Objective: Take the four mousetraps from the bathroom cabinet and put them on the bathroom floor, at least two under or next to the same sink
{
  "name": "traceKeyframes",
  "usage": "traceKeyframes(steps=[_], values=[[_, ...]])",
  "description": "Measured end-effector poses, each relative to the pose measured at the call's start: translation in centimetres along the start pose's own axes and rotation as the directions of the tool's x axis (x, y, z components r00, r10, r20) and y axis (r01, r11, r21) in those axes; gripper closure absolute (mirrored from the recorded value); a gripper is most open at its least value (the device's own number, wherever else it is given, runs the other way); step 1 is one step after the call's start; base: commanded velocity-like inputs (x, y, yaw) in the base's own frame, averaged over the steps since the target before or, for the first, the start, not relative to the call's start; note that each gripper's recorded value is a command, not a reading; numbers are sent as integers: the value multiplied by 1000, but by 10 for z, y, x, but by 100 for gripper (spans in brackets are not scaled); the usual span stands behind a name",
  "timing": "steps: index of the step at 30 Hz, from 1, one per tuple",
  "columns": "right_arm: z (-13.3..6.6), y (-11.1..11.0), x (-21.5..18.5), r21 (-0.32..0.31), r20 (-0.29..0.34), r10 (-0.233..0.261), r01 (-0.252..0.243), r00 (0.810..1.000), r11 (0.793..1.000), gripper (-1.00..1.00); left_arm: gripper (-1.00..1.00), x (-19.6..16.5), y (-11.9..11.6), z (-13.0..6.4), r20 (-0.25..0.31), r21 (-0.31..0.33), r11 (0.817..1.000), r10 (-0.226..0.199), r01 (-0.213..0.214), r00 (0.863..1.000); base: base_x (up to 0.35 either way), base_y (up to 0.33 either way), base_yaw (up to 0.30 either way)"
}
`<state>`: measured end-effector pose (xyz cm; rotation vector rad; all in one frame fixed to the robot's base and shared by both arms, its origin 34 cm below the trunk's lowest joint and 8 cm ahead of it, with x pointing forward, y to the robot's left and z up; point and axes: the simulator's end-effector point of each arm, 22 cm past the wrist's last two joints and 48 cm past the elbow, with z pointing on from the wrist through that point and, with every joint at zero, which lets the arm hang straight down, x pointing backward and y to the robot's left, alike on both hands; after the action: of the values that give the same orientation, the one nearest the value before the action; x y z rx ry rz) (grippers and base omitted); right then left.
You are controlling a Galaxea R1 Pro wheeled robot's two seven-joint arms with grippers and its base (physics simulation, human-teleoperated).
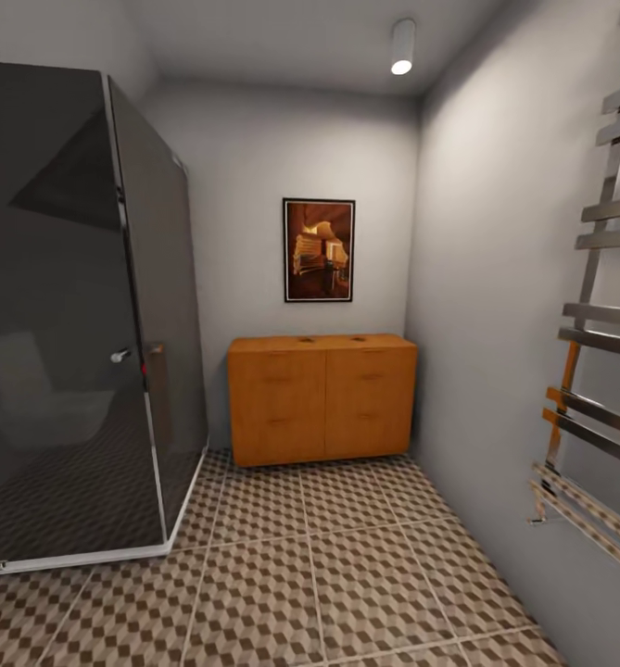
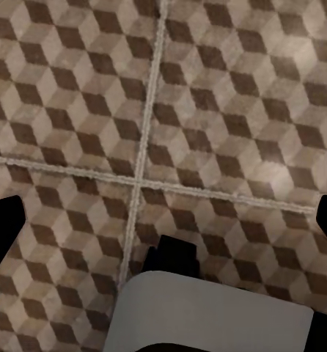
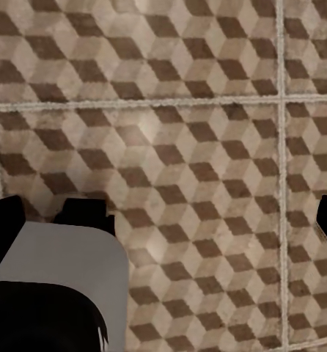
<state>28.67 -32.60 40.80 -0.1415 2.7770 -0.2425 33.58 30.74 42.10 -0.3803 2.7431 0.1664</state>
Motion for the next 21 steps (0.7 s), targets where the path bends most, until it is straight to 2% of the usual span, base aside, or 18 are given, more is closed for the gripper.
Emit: traceKeyframes(steps=[21], values=[[0,0,0,0,0,3,-3,1000,1000,-100,-100,0,0,0,1,0,1000,0,0,1000,324,0,0]])
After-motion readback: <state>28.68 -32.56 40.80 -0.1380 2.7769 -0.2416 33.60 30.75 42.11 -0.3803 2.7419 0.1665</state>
